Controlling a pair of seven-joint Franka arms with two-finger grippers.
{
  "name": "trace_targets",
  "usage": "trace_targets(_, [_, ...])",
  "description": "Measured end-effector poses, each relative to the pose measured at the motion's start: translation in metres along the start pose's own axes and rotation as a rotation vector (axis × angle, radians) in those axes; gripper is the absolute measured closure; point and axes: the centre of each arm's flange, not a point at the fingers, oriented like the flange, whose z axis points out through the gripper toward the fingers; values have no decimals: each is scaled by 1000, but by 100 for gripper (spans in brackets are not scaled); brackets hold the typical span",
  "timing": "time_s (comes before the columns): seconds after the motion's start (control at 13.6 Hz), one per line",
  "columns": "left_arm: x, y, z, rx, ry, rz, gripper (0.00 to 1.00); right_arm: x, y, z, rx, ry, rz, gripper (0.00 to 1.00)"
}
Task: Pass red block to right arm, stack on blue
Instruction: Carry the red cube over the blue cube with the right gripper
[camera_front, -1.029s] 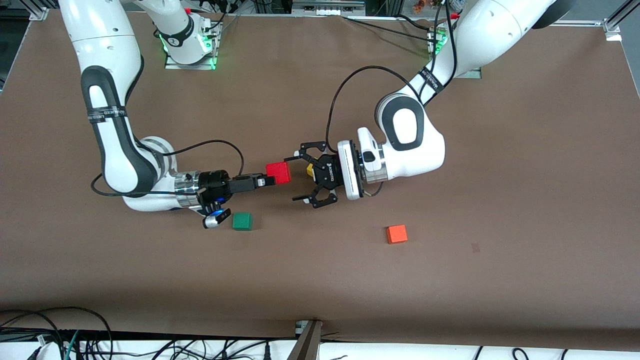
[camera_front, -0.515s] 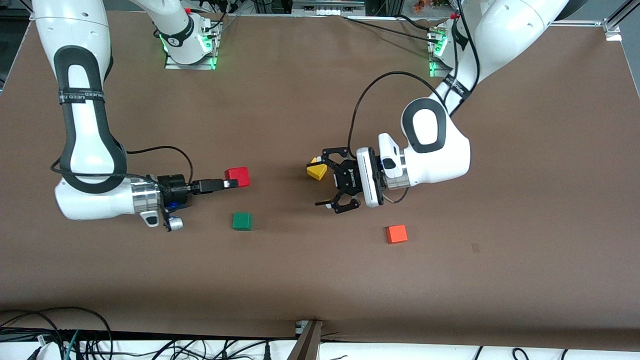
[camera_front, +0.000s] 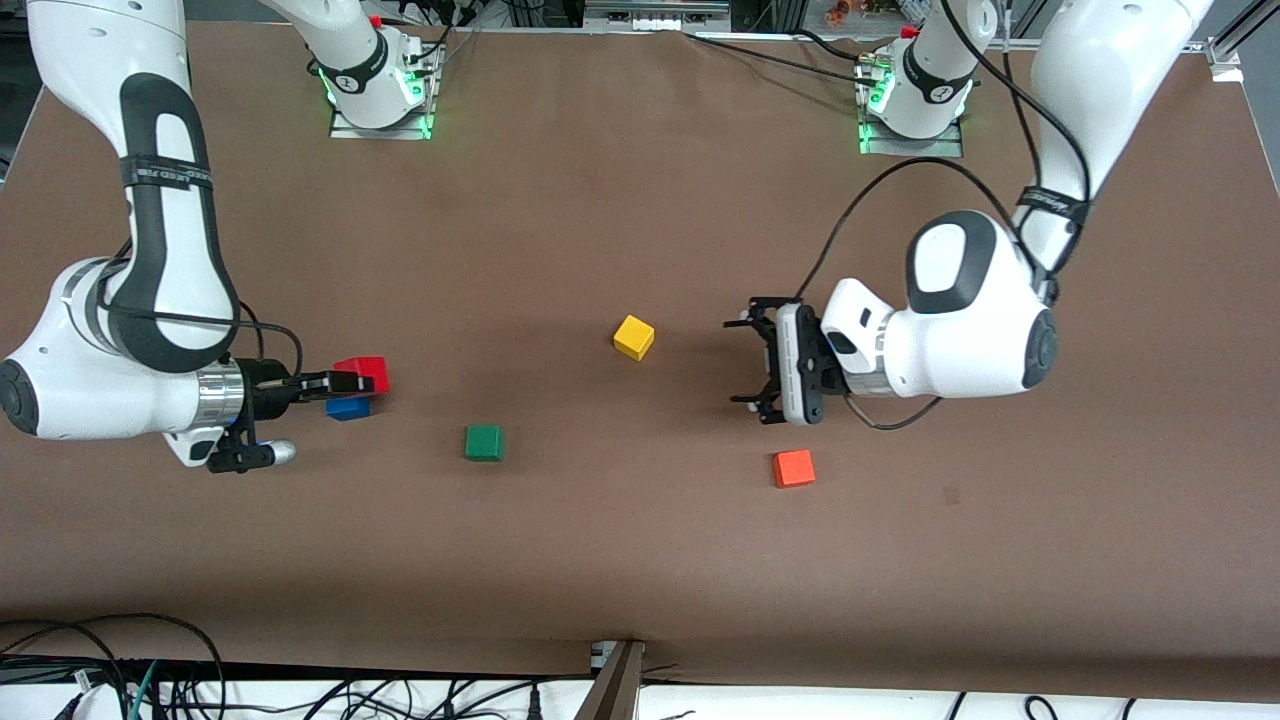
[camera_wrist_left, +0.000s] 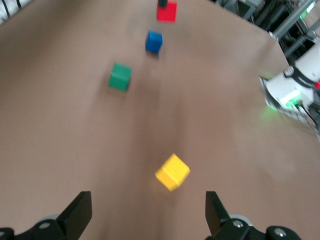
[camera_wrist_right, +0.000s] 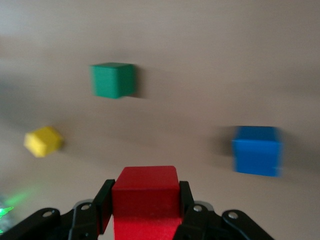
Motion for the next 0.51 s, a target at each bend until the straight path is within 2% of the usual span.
trace_targets(0.22, [-14,6,-8,0,-178,-101,0,0,14,-1,-158,-3,-20,44])
trace_targets(0.37, [-21,12,-18,26,-307,-209,0,0,29,9,-232,18,-21,44])
trace_targets(0.51, [-35,13,-44,83,-394,-326,0,-2,39,26,-276,50,-24,44])
